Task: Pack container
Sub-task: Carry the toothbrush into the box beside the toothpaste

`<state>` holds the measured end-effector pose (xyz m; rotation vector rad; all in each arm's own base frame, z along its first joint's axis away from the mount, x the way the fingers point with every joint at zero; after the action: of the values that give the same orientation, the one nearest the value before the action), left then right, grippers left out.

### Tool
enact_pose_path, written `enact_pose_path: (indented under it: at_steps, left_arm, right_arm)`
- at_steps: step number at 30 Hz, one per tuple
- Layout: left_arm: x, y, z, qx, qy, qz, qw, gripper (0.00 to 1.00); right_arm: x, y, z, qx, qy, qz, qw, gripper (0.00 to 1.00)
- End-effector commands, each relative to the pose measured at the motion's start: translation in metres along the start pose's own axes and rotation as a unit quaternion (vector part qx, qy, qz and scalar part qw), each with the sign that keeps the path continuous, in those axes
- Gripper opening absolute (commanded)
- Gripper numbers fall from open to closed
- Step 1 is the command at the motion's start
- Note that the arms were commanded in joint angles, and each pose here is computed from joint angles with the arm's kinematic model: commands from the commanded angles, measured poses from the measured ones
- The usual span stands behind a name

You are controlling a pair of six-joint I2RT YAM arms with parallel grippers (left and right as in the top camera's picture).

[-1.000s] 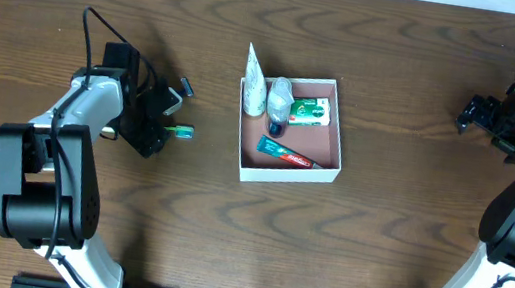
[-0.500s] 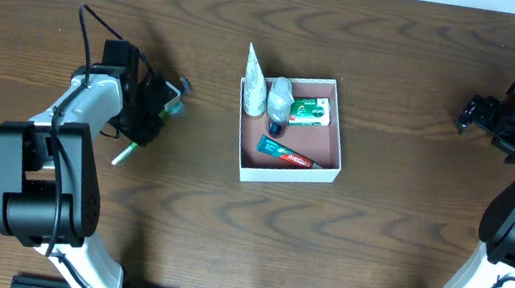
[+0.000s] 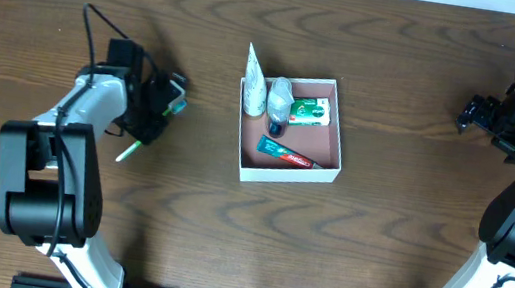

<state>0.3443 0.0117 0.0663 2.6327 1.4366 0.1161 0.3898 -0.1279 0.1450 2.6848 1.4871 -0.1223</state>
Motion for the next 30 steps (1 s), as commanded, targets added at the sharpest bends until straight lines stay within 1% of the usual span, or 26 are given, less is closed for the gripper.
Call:
enact_pose_path:
  at_steps: [1, 6, 10, 14, 17, 20, 23, 26, 30]
  left_arm:
    - [-0.012, 0.020, -0.014, -0.022, 0.010, 0.027, 0.999, 0.06]
    - [-0.030, 0.048, -0.051, -0.076, 0.041, 0.070, 0.994, 0.06]
    - [-0.037, 0.061, -0.090, -0.127, 0.071, 0.087, 0.986, 0.06]
    - [-0.039, 0.061, -0.131, -0.177, 0.103, 0.090, 0.975, 0.06]
    - [-0.038, 0.056, -0.159, -0.201, 0.143, 0.086, 0.965, 0.06]
    - [-0.042, 0.052, -0.185, -0.232, 0.164, 0.086, 0.955, 0.06]
    - [-0.055, 0.050, -0.209, -0.277, 0.156, 0.099, 0.943, 0.06]
    - [-0.077, 0.048, -0.234, -0.326, 0.139, 0.127, 0.926, 0.06]
    - [-0.108, 0.045, -0.258, -0.369, 0.130, 0.166, 0.905, 0.06]
  right_arm:
    - [-0.002, 0.001, -0.001, -0.002, -0.005, 0.007, 1.000, 0.99]
    - [-0.002, 0.001, -0.001, -0.002, -0.005, 0.007, 1.000, 0.99]
    - [-0.002, 0.001, -0.001, -0.002, -0.004, 0.007, 1.000, 0.99]
    - [-0.002, 0.001, -0.001, -0.002, -0.005, 0.007, 1.000, 0.99]
    - [-0.002, 0.001, -0.001, -0.002, -0.005, 0.007, 1.000, 0.99]
    - [-0.002, 0.001, -0.001, -0.002, -0.005, 0.007, 1.000, 0.99]
    - [-0.002, 0.001, -0.001, -0.002, -0.004, 0.007, 1.000, 0.99]
    - [-0.002, 0.001, -0.001, -0.002, -0.005, 0.007, 1.000, 0.99]
    - [-0.002, 0.001, -0.001, -0.002, -0.005, 0.007, 1.000, 0.99]
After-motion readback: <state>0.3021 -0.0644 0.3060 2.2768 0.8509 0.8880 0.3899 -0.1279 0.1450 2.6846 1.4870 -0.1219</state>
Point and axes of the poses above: each gripper's point midway between its finger pads, its own z axis out along the fingers, its own x axis along the line the jaws close on, y = z × x, the point moved 7 cm from there along -z, back along the fingers, and after that the axes turned 2 degrees about -z, right-handed, at the moved point
